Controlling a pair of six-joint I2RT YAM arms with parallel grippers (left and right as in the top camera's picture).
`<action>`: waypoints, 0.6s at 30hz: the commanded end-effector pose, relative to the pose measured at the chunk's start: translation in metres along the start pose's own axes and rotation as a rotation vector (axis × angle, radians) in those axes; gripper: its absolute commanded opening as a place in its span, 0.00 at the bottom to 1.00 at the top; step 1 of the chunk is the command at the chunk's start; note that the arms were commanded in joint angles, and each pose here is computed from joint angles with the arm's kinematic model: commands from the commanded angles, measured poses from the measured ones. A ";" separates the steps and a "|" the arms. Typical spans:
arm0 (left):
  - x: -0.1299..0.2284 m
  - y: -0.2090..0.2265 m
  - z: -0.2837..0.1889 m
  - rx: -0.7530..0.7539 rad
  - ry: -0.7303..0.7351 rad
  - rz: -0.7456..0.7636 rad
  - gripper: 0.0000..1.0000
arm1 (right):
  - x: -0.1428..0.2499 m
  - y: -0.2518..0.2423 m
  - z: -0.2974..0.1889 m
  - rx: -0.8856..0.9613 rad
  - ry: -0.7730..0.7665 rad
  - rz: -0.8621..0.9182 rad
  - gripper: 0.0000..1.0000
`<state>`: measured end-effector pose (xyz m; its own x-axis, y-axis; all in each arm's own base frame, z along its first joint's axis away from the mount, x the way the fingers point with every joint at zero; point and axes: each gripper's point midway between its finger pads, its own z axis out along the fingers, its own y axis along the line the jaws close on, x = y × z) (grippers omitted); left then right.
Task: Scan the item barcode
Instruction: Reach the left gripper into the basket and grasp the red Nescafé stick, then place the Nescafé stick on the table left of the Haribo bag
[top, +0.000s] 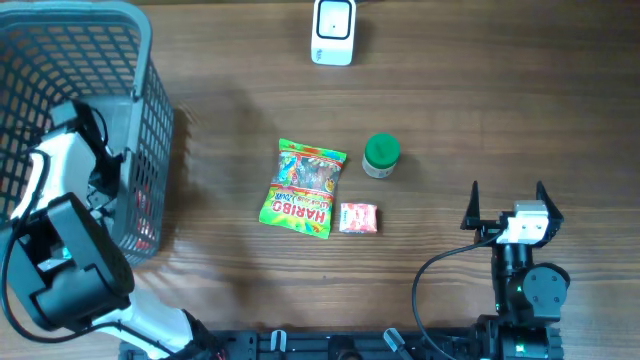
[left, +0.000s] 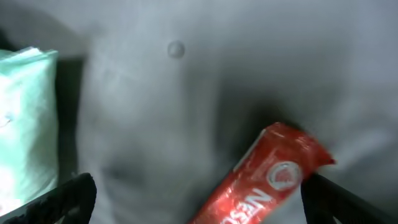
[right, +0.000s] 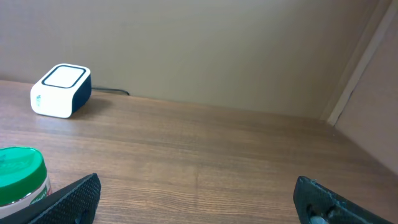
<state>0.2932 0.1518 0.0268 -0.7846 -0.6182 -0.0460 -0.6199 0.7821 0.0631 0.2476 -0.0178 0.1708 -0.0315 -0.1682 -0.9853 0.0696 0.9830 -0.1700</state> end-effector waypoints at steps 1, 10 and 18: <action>0.023 0.000 0.020 -0.001 0.062 0.036 0.86 | -0.001 0.002 0.000 -0.009 -0.008 -0.011 1.00; 0.013 0.010 0.015 -0.063 0.029 0.035 0.04 | -0.001 0.002 0.000 -0.009 -0.008 -0.011 1.00; -0.080 0.014 -0.140 -0.079 -0.297 -0.009 0.04 | -0.001 0.002 0.000 -0.009 -0.008 -0.011 1.00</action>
<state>0.3186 0.1768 0.0922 -0.7939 -0.5925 -0.1367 -0.6076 0.7822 0.1379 0.2476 -0.0178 0.1708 -0.0315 -0.1678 -0.9853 0.0696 0.9830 -0.1696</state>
